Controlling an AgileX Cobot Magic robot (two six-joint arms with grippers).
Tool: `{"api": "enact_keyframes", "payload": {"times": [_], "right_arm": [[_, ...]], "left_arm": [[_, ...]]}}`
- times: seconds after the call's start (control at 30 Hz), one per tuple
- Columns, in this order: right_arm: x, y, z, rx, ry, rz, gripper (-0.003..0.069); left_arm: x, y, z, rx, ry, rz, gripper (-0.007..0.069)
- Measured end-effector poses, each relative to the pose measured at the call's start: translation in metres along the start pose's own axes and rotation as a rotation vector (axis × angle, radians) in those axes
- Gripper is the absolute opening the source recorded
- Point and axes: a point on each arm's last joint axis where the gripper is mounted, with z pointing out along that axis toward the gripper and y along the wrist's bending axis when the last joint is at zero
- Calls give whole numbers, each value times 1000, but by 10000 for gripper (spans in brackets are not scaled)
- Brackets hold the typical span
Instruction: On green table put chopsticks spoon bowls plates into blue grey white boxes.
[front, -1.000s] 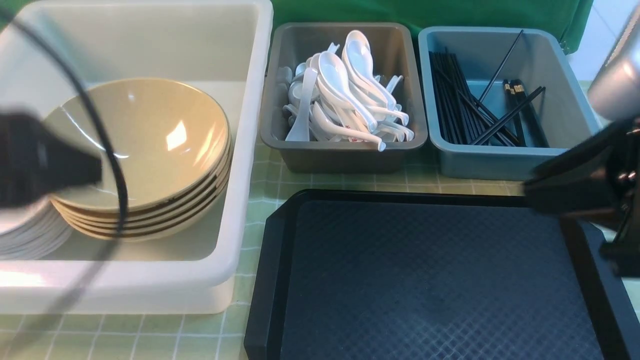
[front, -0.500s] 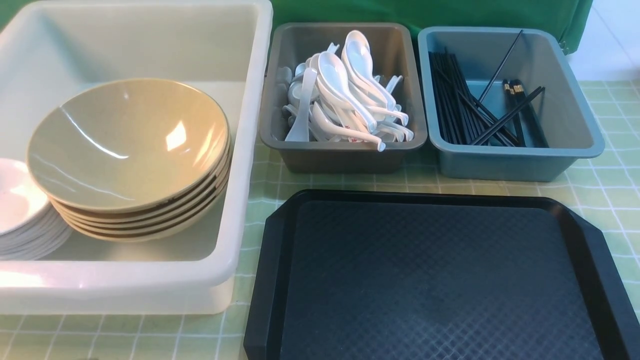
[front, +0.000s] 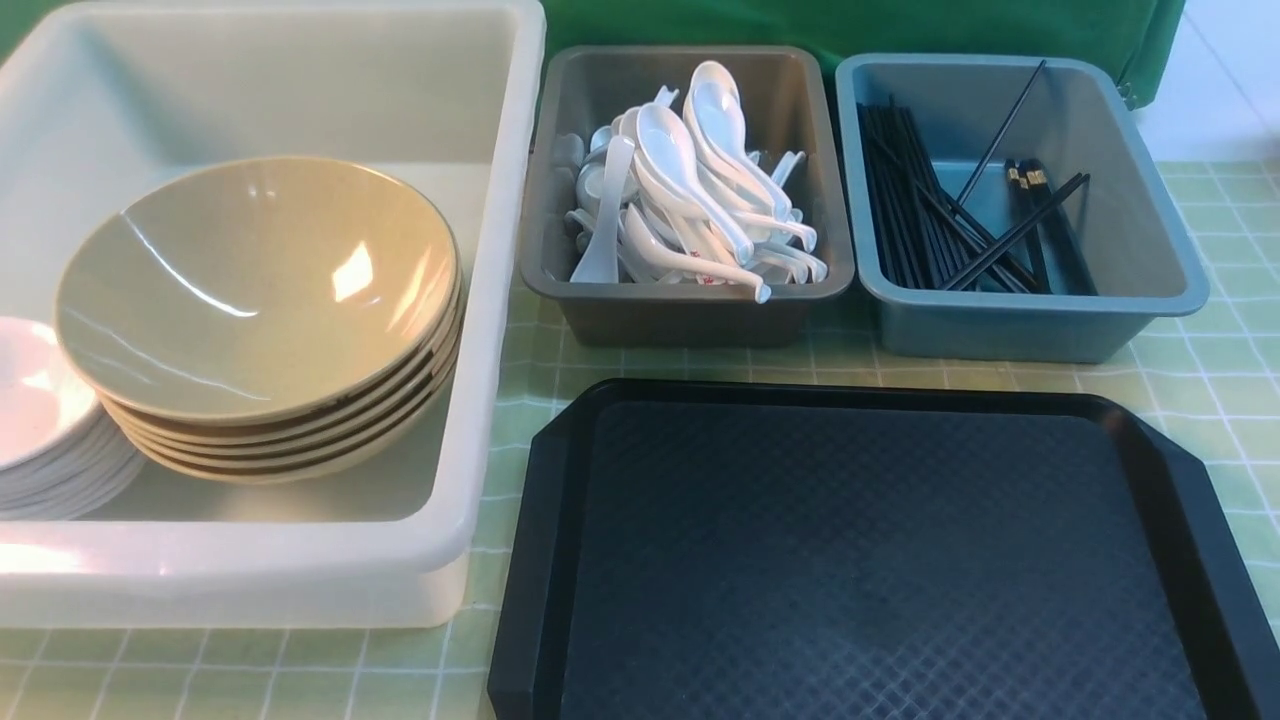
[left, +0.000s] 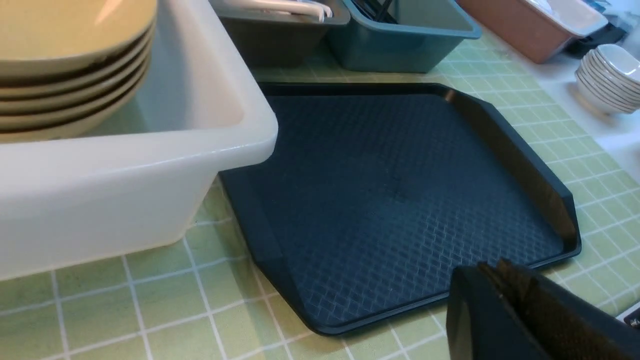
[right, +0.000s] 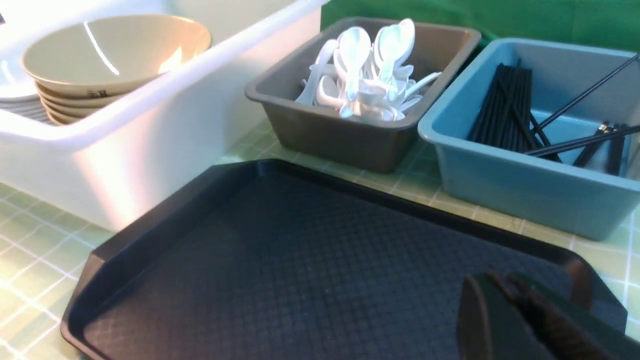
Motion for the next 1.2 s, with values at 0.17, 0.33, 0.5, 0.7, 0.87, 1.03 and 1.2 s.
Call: {"api": "enact_keyframes", "payload": {"times": [0.17, 0.33, 0.5, 0.7, 0.87, 1.03, 1.2], "right_arm": [[5, -1, 3, 3, 14, -3, 27], [9, -1, 6, 5, 29, -4, 27], [9, -1, 6, 5, 29, -5, 34], [10, -1, 7, 6, 31, -6, 39], [10, -1, 7, 6, 30, -6, 46], [10, -1, 7, 6, 30, -6, 50], [10, -1, 7, 6, 32, -5, 55]], "left_arm": [[0, 0, 0, 0, 1, 0, -1], [0, 0, 0, 0, 0, 0, -1], [1, 1, 1, 1, 3, -3, -1], [1, 26, 17, -163, -79, 34, -1], [0, 65, 38, -421, -287, 142, -1], [34, 95, 62, -560, -292, 115, -1], [80, 118, 84, -638, -152, 53, -1]]}}
